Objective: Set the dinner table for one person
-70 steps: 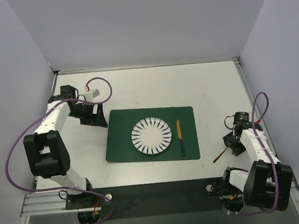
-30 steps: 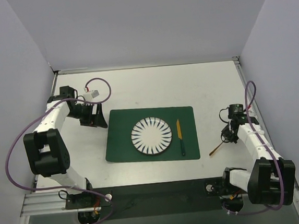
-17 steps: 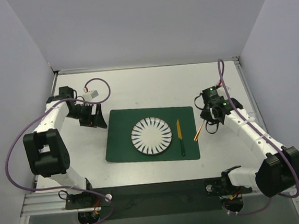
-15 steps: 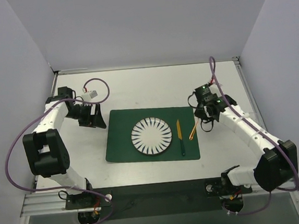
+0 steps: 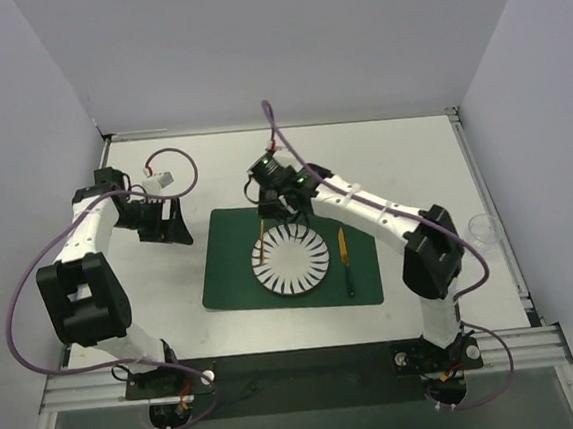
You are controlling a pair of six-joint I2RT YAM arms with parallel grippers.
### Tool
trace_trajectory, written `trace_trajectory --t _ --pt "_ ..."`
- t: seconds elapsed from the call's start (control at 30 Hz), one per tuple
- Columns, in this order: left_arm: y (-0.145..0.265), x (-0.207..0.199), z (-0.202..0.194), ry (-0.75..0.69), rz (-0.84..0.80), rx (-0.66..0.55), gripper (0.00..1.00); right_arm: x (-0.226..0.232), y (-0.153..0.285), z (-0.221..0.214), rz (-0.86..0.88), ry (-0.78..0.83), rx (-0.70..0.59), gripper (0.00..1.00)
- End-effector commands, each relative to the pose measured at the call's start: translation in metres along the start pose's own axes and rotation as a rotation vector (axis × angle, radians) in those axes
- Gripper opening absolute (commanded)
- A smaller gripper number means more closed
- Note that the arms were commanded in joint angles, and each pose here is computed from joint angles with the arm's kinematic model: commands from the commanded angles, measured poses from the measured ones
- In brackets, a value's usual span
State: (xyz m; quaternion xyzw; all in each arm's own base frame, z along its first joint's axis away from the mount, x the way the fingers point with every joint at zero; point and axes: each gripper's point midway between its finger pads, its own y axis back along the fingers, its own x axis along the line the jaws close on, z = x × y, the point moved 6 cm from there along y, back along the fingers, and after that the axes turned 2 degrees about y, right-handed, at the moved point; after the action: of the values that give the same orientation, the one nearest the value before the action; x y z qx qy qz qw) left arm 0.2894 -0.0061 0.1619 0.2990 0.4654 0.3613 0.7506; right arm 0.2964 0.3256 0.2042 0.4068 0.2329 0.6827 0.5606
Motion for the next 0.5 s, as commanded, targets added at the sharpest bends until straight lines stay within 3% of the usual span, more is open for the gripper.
trace_trajectory --t 0.0,0.13,0.47 --pt "0.017 -0.004 -0.002 -0.037 0.013 -0.043 0.88 0.058 -0.028 -0.027 0.119 0.014 0.104 0.00" --pt "0.020 0.000 -0.006 -0.037 0.026 -0.045 0.88 0.078 -0.053 -0.049 0.126 0.053 0.147 0.00" --pt "0.018 0.003 -0.008 -0.026 0.014 -0.041 0.88 0.077 -0.098 -0.085 0.072 -0.045 0.255 0.00"
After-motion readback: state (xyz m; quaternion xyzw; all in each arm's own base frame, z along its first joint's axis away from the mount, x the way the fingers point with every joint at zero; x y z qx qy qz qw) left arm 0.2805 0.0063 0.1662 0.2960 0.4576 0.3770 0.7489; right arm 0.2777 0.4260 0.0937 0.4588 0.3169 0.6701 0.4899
